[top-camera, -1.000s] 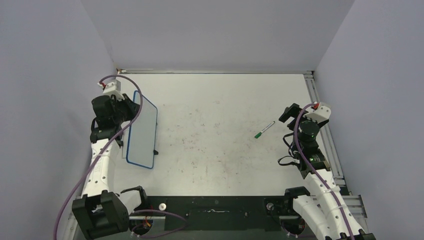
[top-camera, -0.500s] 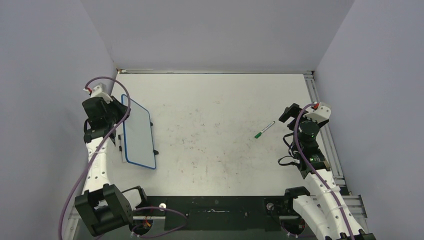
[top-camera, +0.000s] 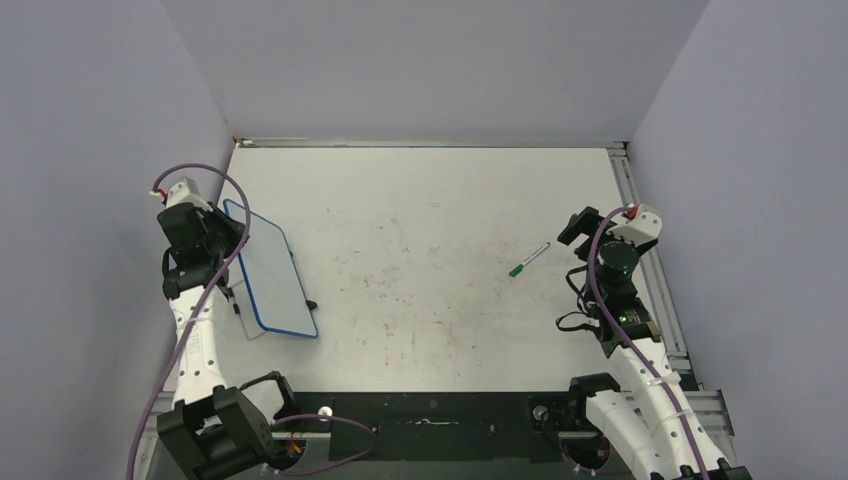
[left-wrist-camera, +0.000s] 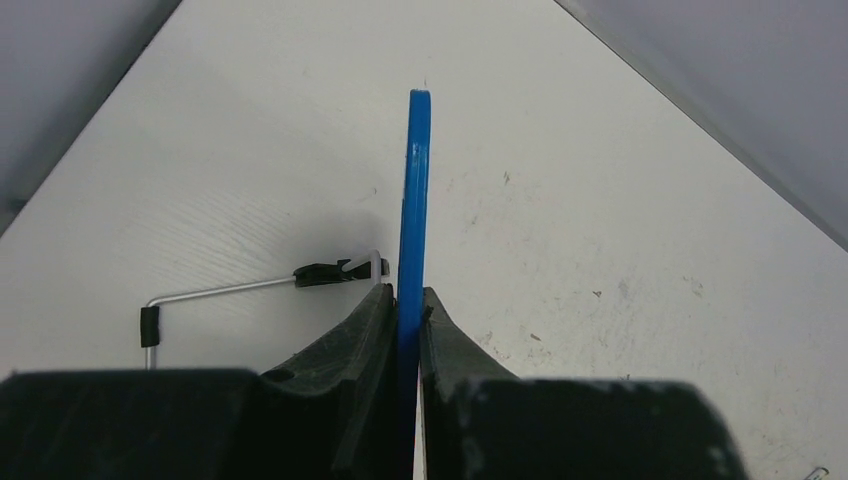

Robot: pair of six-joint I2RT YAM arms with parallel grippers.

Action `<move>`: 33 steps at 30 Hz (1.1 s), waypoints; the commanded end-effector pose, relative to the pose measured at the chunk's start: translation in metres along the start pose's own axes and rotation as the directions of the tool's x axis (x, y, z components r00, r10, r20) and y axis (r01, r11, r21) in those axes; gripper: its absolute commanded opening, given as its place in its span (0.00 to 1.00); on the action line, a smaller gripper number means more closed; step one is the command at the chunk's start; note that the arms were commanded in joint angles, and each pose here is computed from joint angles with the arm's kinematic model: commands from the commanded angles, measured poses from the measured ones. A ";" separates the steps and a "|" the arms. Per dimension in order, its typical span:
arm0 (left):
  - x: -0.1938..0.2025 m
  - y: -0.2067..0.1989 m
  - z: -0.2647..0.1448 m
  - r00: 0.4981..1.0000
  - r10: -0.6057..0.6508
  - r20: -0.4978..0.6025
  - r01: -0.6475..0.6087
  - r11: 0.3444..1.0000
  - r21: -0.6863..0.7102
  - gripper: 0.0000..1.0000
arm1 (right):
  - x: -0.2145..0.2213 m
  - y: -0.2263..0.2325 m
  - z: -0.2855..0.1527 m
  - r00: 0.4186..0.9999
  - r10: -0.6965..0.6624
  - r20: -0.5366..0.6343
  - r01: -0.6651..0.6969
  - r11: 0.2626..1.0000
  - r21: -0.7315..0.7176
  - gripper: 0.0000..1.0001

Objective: Write a sentence on the whiteboard
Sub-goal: Move the whiteboard to the center of the board.

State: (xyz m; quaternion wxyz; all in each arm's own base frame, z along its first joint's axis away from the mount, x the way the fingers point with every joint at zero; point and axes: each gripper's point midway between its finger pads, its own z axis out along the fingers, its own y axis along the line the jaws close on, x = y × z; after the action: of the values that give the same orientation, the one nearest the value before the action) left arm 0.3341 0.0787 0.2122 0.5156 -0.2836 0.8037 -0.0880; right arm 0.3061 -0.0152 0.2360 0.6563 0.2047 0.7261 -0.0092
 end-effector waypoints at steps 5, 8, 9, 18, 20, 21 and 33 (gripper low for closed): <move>-0.016 0.012 -0.019 0.995 -0.047 0.083 0.053 0.996 -0.065 0.00 | -0.008 0.002 -0.002 1.000 0.009 0.029 -0.009 1.000 -0.012 0.90; -0.013 0.023 -0.018 0.996 -0.065 0.060 0.071 0.993 -0.095 0.00 | -0.009 0.002 -0.003 0.999 0.011 0.032 -0.011 1.000 -0.016 0.90; -0.013 0.027 -0.018 0.996 -0.073 0.055 0.078 0.992 -0.099 0.00 | -0.009 0.002 -0.003 0.999 0.011 0.033 -0.011 1.000 -0.017 0.90; -0.014 0.047 -0.027 0.996 -0.047 0.074 0.061 0.978 -0.201 0.00 | -0.009 0.003 -0.003 0.999 0.015 0.031 -0.014 1.000 -0.023 0.90; -0.009 0.051 -0.025 0.997 -0.044 0.057 0.055 0.976 -0.213 0.00 | -0.009 0.003 -0.003 0.999 0.013 0.031 -0.012 1.000 -0.024 0.90; -0.006 0.053 -0.023 0.998 -0.046 0.045 0.055 0.974 -0.218 0.00 | -0.008 0.003 -0.003 0.999 0.013 0.030 -0.013 1.000 -0.024 0.90; 0.012 0.064 -0.012 0.999 -0.033 -0.013 0.029 0.972 -0.235 0.00 | 0.006 0.086 -0.019 0.997 -0.076 0.000 0.067 0.880 -0.471 0.90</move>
State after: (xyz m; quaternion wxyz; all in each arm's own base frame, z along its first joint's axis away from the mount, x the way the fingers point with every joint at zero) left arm 0.3024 0.1165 0.1950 0.4856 -0.3487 0.8014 -0.0197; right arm 0.3098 0.0110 0.2407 0.6616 0.1419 0.7352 0.0407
